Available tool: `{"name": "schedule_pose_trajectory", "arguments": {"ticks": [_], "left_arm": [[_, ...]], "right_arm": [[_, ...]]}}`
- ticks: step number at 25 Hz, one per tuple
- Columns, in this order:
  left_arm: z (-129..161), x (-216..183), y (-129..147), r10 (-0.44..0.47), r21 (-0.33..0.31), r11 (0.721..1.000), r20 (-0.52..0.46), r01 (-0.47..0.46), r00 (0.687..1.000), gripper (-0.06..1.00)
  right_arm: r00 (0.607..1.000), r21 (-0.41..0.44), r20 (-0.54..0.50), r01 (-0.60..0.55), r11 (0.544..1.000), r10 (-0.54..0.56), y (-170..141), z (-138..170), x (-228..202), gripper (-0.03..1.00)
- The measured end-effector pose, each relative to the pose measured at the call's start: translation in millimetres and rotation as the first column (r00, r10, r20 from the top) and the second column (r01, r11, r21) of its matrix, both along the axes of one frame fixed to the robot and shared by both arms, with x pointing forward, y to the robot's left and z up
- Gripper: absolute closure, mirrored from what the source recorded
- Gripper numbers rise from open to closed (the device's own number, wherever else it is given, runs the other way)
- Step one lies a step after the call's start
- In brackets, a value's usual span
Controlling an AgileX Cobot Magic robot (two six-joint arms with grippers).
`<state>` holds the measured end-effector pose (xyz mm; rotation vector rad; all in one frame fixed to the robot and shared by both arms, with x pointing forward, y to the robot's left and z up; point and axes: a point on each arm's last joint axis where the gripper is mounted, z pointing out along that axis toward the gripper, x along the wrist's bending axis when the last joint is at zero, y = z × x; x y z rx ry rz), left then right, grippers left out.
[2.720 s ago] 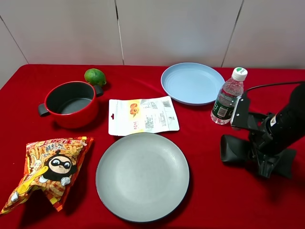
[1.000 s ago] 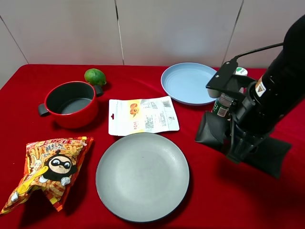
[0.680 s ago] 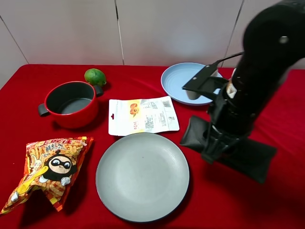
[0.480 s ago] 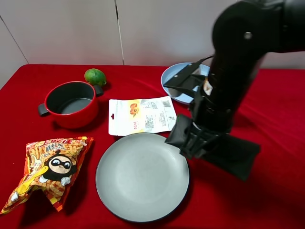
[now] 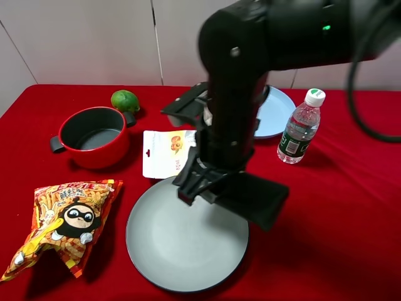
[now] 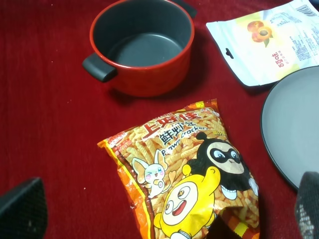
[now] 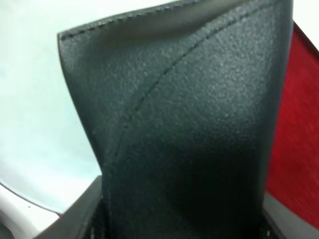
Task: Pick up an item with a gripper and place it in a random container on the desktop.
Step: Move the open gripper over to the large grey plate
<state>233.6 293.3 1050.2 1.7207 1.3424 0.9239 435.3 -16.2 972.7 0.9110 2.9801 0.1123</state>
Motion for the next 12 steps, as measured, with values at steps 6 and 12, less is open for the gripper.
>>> {"name": "schedule_pose_trajectory", "arguments": {"ticks": [6, 12], "left_arm": [[0.0, 0.0, 0.0, 0.000, 0.000, 1.000, 0.000, 0.000, 1.000, -0.05], [0.0, 0.0, 0.0, 0.000, 0.000, 1.000, 0.000, 0.000, 1.000, -0.05]], "right_arm": [[1.000, 0.030, -0.006, 0.025, 0.999, -0.025, 24.3, -14.5, -8.0, 0.60], [0.997, 0.101, -0.032, 0.076, 0.992, -0.073, 38.4, -27.0, -10.6, 0.60]]}}
